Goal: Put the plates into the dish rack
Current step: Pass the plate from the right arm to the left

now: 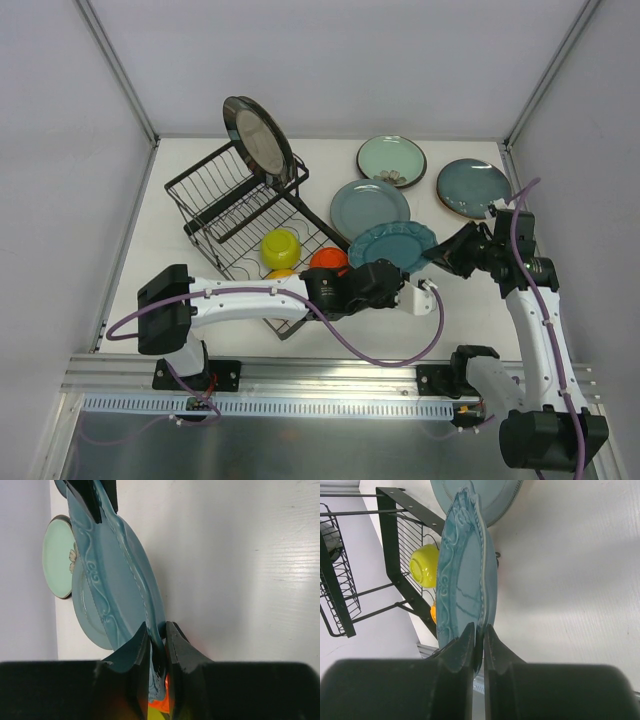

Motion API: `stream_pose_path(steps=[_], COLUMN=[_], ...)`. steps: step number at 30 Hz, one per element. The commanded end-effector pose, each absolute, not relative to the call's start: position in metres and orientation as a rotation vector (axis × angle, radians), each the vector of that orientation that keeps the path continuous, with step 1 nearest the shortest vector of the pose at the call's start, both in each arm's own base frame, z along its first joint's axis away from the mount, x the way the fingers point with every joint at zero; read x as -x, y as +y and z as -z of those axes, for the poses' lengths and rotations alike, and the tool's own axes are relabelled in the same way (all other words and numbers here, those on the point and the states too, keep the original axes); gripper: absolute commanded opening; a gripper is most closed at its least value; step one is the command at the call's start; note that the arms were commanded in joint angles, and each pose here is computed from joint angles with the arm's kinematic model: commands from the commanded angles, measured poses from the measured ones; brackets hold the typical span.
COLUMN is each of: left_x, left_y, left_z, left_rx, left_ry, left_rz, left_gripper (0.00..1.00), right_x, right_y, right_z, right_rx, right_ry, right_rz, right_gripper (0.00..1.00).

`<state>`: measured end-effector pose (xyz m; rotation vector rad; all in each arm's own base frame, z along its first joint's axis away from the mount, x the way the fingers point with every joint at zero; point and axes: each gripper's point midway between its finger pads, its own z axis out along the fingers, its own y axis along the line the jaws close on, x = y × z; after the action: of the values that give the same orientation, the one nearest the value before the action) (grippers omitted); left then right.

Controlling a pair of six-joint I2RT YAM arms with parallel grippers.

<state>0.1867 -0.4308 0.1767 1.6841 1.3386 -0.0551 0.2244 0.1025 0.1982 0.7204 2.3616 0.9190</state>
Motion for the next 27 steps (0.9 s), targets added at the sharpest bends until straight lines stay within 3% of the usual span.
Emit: stream_pose_path(steps=[1,7,10,19,27], left_x=[-0.183,-0.184,-0.187,-0.190,-0.203], left_y=[-0.435,-0.430,-0.425,-0.412,-0.397], left_z=[-0.203,-0.214,-0.222,-0.268,-0.296], left_rx=[-1.601,-1.526,-1.468,-1.249,-1.114], left_ry=[1.337,1.382,1.413,1.507,1.644], left_rz=[0.118,0.140,0.144,0.253,0.355], left_gripper=[0.00,0.00,0.00,0.00,0.00], right_x=[-0.236,-0.239,-0.239,-0.238,-0.233], right_y=[0.120,0.118,0.116,0.103,0.084], right_z=[-0.254,-0.261,-0.266,-0.285,-0.293], right_rx=[-0.527,-0.473,-0.443,-0.382,-0.360], right_ry=[2.209,2.203,2.203,2.162,2.111], right_rz=[-1.076,-1.041,-1.013,-0.888,-0.730], right_gripper=[0.11,0.52,0.66,0.87,0.95])
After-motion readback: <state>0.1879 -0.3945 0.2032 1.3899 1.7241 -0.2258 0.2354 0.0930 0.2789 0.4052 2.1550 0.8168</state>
